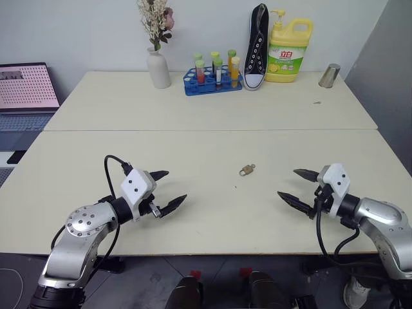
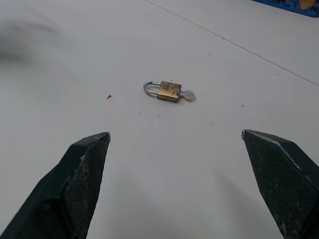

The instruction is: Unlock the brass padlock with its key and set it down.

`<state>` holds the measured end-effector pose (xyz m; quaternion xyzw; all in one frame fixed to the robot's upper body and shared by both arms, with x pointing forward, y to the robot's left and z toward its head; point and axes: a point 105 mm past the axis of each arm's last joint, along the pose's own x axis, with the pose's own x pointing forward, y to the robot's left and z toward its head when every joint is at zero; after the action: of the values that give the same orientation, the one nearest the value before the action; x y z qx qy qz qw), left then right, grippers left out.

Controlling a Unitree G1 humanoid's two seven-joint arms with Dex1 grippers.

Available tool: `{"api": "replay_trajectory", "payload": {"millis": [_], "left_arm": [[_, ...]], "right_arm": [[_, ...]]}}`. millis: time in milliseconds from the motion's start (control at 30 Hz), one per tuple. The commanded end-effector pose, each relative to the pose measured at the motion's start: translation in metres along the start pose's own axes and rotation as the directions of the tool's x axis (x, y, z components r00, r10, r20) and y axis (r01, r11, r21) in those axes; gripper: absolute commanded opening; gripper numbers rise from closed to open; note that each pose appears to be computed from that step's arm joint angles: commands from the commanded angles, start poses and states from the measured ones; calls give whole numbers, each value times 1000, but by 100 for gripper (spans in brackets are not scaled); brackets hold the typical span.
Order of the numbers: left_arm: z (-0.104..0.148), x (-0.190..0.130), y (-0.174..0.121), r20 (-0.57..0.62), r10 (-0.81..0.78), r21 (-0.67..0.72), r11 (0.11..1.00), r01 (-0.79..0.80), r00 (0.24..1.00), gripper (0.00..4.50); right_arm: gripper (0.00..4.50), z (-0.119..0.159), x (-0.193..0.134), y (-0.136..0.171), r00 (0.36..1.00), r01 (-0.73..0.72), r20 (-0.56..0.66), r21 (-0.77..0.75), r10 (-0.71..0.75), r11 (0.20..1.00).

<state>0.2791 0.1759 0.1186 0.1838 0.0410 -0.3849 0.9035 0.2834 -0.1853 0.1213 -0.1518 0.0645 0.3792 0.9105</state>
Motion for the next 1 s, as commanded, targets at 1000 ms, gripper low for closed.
{"api": "replay_trajectory", "payload": {"millis": [1000], "left_arm": [[46, 129, -33, 96, -153, -61, 985, 159, 984, 450]], "right_arm": [[444, 25, 5, 12, 1000, 31, 4, 90, -31, 996]]}}
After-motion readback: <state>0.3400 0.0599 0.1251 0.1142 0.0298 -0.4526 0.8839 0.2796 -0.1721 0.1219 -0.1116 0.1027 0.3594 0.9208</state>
